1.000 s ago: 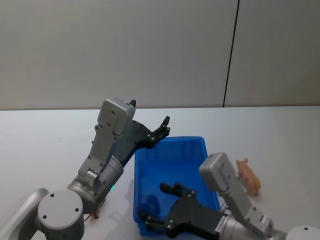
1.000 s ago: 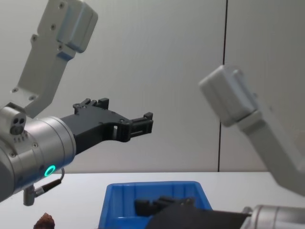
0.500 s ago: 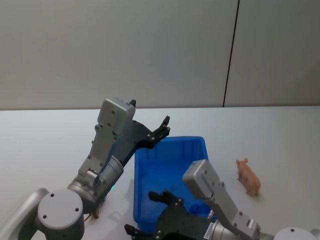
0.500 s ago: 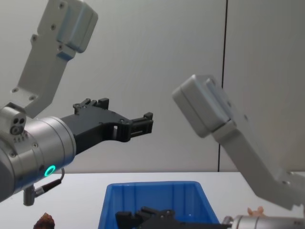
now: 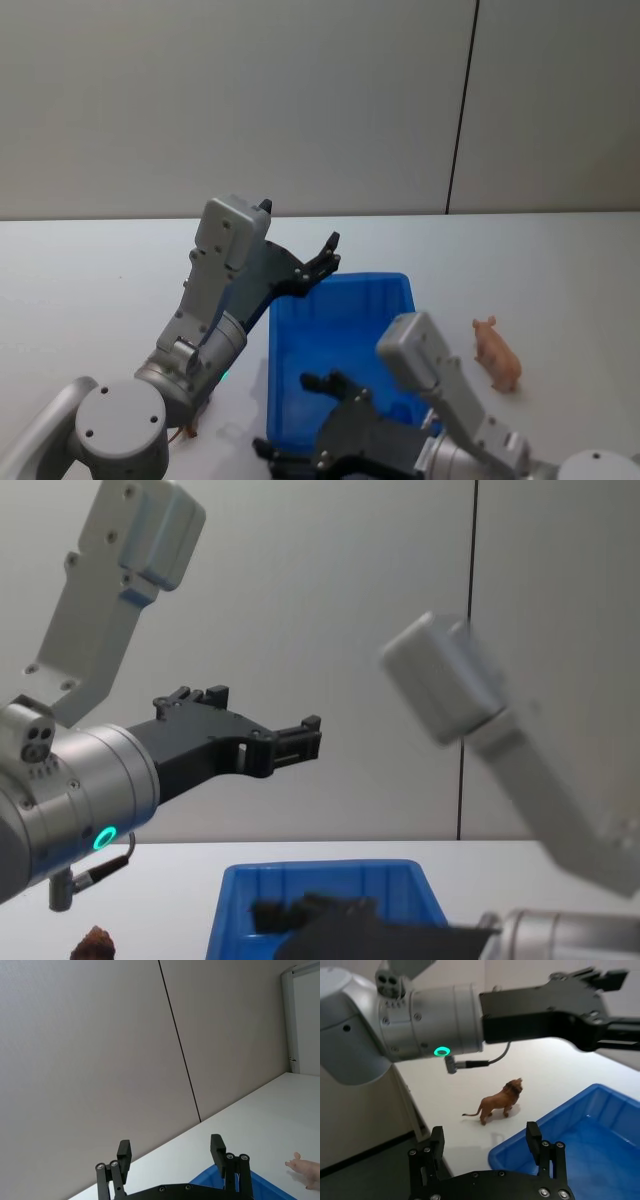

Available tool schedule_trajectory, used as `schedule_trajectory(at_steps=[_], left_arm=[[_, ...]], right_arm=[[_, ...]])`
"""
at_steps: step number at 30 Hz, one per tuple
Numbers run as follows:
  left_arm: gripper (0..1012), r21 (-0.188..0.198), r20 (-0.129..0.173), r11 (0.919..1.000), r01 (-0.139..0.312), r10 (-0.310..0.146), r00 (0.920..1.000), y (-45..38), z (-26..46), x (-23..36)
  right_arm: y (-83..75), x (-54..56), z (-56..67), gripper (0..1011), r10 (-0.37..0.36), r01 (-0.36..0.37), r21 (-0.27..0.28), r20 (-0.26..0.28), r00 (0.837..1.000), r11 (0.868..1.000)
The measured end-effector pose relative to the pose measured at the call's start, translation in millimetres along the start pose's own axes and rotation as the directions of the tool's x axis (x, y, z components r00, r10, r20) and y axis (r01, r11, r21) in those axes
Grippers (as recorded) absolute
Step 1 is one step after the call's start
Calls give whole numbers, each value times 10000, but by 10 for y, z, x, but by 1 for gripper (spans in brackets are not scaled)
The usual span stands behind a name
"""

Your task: Pick up the two dolls from the table and place them into the box.

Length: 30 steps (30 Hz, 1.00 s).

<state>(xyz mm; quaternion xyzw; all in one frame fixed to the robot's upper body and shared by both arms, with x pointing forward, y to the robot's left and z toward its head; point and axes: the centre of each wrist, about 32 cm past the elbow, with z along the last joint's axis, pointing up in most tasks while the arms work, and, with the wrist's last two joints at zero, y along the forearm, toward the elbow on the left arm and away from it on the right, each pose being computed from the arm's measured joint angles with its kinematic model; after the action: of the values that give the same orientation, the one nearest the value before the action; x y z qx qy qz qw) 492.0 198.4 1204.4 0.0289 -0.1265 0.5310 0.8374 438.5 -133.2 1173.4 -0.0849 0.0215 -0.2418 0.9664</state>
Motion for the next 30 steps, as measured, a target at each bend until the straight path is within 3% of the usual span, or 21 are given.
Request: schedule_trajectory(at_steps=[8,14,21,30], left_arm=[[1003,-1,1,10000,0,0,10000,0,0,0],[1003,0,0,10000,0,0,10000,0,0,0],[1003,0,0,10000,0,0,10000,0,0,0],[1003,0,0,10000,0,0,10000,0,0,0]], right_arm=[[-195,105,54,1001,-714,709,660,56,9974,9953],[-391,187,85,1001,-1467,1451,1034,79,9891,9840],[-618,248,106,1001,-2418,2388,1236,96,9703,9632],[-918,286,117,1001,-3802,3758,1173,172,9247,9192]])
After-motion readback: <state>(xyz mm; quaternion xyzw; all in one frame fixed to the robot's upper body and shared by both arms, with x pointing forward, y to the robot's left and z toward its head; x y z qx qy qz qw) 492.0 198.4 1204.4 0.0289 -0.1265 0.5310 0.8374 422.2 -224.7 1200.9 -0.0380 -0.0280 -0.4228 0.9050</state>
